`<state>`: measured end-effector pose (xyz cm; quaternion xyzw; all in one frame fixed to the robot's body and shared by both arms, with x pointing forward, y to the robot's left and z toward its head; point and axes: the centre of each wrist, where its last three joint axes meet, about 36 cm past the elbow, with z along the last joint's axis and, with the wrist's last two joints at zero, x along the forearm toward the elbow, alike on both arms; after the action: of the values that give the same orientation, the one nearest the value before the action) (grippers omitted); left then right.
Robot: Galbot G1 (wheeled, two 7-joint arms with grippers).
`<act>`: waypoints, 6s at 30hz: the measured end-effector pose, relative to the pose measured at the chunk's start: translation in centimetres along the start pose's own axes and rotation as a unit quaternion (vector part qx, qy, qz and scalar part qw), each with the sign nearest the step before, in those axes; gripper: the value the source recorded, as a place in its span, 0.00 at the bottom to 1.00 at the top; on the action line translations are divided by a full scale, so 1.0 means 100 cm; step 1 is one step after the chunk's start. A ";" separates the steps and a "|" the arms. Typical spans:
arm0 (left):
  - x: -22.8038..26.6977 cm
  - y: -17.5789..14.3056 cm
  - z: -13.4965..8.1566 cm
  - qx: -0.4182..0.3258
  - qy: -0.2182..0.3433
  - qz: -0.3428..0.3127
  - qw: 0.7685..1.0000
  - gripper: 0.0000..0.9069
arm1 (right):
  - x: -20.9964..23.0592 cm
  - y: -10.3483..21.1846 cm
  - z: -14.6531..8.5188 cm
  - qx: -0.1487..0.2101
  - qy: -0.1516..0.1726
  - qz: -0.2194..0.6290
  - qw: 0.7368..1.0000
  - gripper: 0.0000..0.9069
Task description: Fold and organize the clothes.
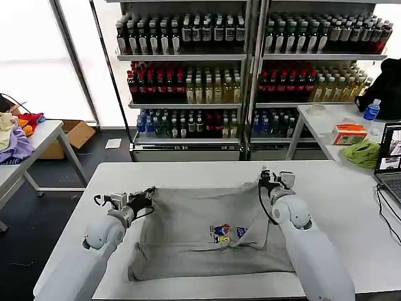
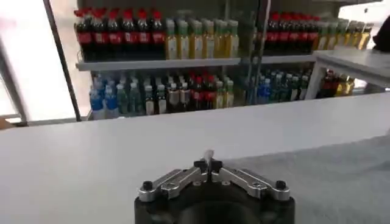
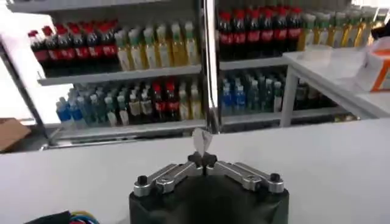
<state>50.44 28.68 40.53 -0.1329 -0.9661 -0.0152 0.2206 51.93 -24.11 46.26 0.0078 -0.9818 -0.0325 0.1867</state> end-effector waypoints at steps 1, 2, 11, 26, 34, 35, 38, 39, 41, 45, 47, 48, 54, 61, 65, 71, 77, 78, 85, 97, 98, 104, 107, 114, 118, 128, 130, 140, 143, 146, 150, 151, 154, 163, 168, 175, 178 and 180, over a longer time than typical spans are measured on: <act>0.004 -0.002 0.001 -0.001 -0.002 0.002 1.000 0.00 | 0.006 0.001 0.003 0.000 -0.001 -0.001 1.000 0.00; 0.008 -0.004 0.002 -0.002 -0.004 0.003 1.000 0.00 | 0.011 0.002 0.005 -0.001 -0.002 -0.002 1.000 0.00; 0.040 -0.028 0.016 -0.006 -0.017 0.020 1.000 0.00 | 0.059 0.007 0.035 -0.006 0.002 -0.009 1.000 0.00; 0.084 -0.035 0.040 -0.013 -0.012 0.011 1.000 0.00 | 0.117 -0.014 0.070 -0.008 0.025 0.017 1.000 0.00; 0.098 -0.032 0.048 -0.016 -0.008 0.004 1.000 0.00 | 0.134 -0.016 0.081 -0.003 0.036 0.025 0.999 0.00; 0.100 -0.032 0.048 -0.016 -0.009 0.004 1.000 0.00 | 0.137 -0.017 0.083 -0.002 0.038 0.026 0.999 0.00; 0.105 -0.033 0.051 -0.018 -0.006 0.004 1.000 0.00 | 0.142 -0.018 0.085 -0.001 0.040 0.030 0.999 0.00; 0.107 -0.033 0.052 -0.019 -0.005 0.004 1.000 0.00 | 0.143 -0.019 0.086 0.000 0.040 0.032 0.999 0.00; 0.110 -0.032 0.054 -0.021 -0.003 0.003 1.000 0.00 | 0.145 -0.021 0.086 0.003 0.040 0.038 0.998 0.00; 0.114 -0.029 0.057 -0.026 0.002 -0.002 1.000 0.00 | 0.149 -0.025 0.086 0.007 0.040 0.043 0.998 0.00; 0.117 -0.028 0.058 -0.029 0.003 -0.002 1.000 0.01 | 0.151 -0.025 0.087 0.009 0.042 0.042 0.998 0.00; 0.119 -0.028 0.058 -0.030 0.003 -0.002 1.000 0.00 | 0.152 -0.025 0.088 0.009 0.043 0.042 0.998 0.00; 0.125 -0.034 0.063 -0.031 0.006 0.004 0.999 0.00 | 0.157 -0.022 0.095 0.012 0.051 0.041 0.998 0.00; 0.131 -0.044 0.071 -0.033 0.012 0.014 0.999 0.00 | 0.158 -0.019 0.103 0.015 0.058 0.040 0.997 0.00; 0.131 -0.044 0.072 -0.036 0.013 0.012 0.999 0.97 | 0.158 -0.017 0.110 0.019 0.063 0.039 0.997 0.00; 0.129 -0.043 0.076 -0.039 0.013 0.005 0.999 1.00 | 0.154 -0.015 0.117 0.025 0.068 0.047 0.996 1.00; 0.130 -0.048 0.079 -0.042 0.013 0.002 0.999 1.00 | 0.155 -0.016 0.120 0.034 0.068 0.058 0.995 1.00; 0.131 -0.049 0.078 -0.042 0.012 0.001 0.999 1.00 | 0.155 -0.017 0.120 0.035 0.067 0.061 0.995 1.00; 0.137 -0.050 0.074 -0.041 0.011 -0.012 0.999 1.00 | 0.159 -0.024 0.116 0.048 0.057 0.077 0.994 1.00; 0.151 -0.065 0.067 -0.014 -0.008 -0.032 0.999 1.00 | 0.171 -0.040 0.083 0.027 0.005 0.090 0.996 1.00; 0.151 -0.068 0.067 -0.009 -0.008 -0.033 0.999 1.00 | 0.171 -0.040 0.082 0.025 0.002 0.091 0.996 1.00; 0.149 -0.074 0.071 0.025 -0.007 -0.047 0.999 1.00 | 0.175 -0.044 0.075 0.018 -0.010 0.094 0.995 1.00; 0.146 -0.074 0.074 0.038 -0.007 -0.053 0.998 1.00 | 0.177 -0.046 0.070 0.016 -0.017 0.094 0.995 1.00; 0.139 -0.078 0.085 0.062 0.002 -0.059 0.996 1.00 | 0.180 -0.049 0.064 0.011 -0.026 0.095 0.995 1.00; 0.136 -0.080 0.091 0.069 0.009 -0.058 0.996 0.83 | 0.181 -0.050 0.061 0.008 -0.030 0.097 0.995 1.00; 0.132 -0.083 0.104 0.078 0.017 -0.054 0.995 0.00 | 0.184 -0.053 0.057 0.008 -0.038 0.101 0.994 1.00; 0.132 -0.084 0.105 0.077 0.018 -0.054 0.995 0.00 | 0.184 -0.053 0.056 0.008 -0.038 0.102 0.994 1.00; 0.136 -0.085 0.111 0.073 0.024 -0.049 0.996 0.00 | 0.186 -0.053 0.052 0.011 -0.044 0.102 0.994 1.00; 0.138 -0.083 0.112 0.070 0.025 -0.047 0.996 0.00 | 0.186 -0.053 0.051 0.011 -0.044 0.102 0.994 1.00; 0.141 -0.081 0.112 0.066 0.026 -0.045 0.996 0.00 | 0.186 -0.053 0.052 0.010 -0.043 0.103 0.994 1.00; 0.146 -0.075 0.111 0.061 0.026 -0.045 0.997 0.00 | 0.185 -0.053 0.051 0.011 -0.044 0.102 0.994 1.00; 0.147 -0.072 0.111 0.060 0.027 -0.046 0.997 0.00 | 0.185 -0.053 0.051 0.012 -0.044 0.102 0.994 1.00; 0.152 -0.062 0.110 0.053 0.027 -0.052 0.997 0.00 | 0.182 -0.053 0.052 0.012 -0.042 0.102 0.994 1.00; 0.176 0.026 0.091 0.005 0.027 -0.106 0.994 0.00 | 0.176 -0.052 0.053 0.010 -0.040 0.099 0.994 1.00; 0.194 0.091 0.065 -0.030 0.018 -0.151 0.988 0.00 | 0.173 -0.053 0.052 0.008 -0.041 0.099 0.994 1.00; 0.211 0.144 0.031 -0.065 0.007 -0.194 0.979 0.00 | 0.173 -0.054 0.051 0.006 -0.042 0.101 0.994 1.00; 0.213 0.149 0.023 -0.074 0.003 -0.198 0.977 0.00 | 0.173 -0.054 0.051 0.004 -0.041 0.104 0.994 1.00; 0.214 0.146 0.020 -0.080 0.000 -0.198 0.977 0.00 | 0.174 -0.055 0.052 0.004 -0.040 0.105 0.994 1.00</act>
<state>34.90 48.30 47.44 0.0434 -0.9691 -0.1355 0.2017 33.83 -29.75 47.46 -0.0960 -0.9840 -0.0095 0.1495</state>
